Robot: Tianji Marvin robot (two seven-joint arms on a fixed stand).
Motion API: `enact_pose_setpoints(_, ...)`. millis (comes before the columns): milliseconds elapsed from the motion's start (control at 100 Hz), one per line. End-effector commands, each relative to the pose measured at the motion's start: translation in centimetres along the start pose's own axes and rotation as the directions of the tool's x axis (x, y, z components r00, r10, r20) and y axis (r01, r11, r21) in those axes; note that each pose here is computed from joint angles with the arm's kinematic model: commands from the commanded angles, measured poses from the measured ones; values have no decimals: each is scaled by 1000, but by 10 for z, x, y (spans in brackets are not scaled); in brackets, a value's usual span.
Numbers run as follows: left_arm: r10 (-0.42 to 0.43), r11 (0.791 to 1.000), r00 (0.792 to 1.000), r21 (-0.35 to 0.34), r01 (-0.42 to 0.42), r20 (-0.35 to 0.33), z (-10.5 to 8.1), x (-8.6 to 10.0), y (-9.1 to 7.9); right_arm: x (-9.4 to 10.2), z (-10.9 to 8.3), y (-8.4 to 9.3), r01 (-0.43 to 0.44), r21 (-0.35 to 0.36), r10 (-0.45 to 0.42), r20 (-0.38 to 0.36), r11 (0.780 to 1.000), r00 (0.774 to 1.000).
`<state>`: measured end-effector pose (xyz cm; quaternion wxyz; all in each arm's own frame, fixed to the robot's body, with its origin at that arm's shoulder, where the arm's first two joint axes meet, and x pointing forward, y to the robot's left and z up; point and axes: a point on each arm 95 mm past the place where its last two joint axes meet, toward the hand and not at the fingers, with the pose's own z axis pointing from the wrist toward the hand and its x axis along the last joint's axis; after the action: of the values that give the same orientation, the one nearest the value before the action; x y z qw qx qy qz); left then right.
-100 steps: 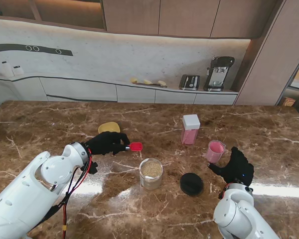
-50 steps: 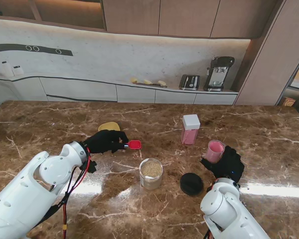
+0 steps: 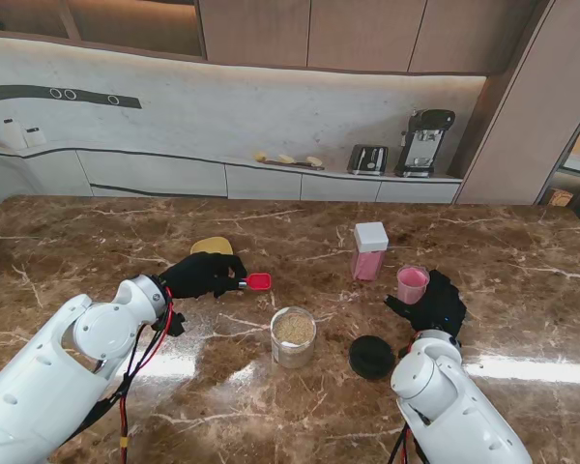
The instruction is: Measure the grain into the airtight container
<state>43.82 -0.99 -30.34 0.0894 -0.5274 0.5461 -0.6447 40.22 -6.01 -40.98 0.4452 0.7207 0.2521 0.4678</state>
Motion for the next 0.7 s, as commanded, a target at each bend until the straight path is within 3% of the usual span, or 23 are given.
enact_pose_setpoints(0,2,1000,1000,-9,-2,8,-1,-1,2,-6,4,-1,10,16,-10,19,1000,1000)
enact_pose_setpoints(390,7,1000,1000,-26,-6,16,-1,1,2,-22,12,10,32,-37,-30,49,999,998)
enact_pose_setpoints(690,3,1000,1000,-30,-3,18,1,1,6,-31,8,18,35,-39,-35,25,999,999)
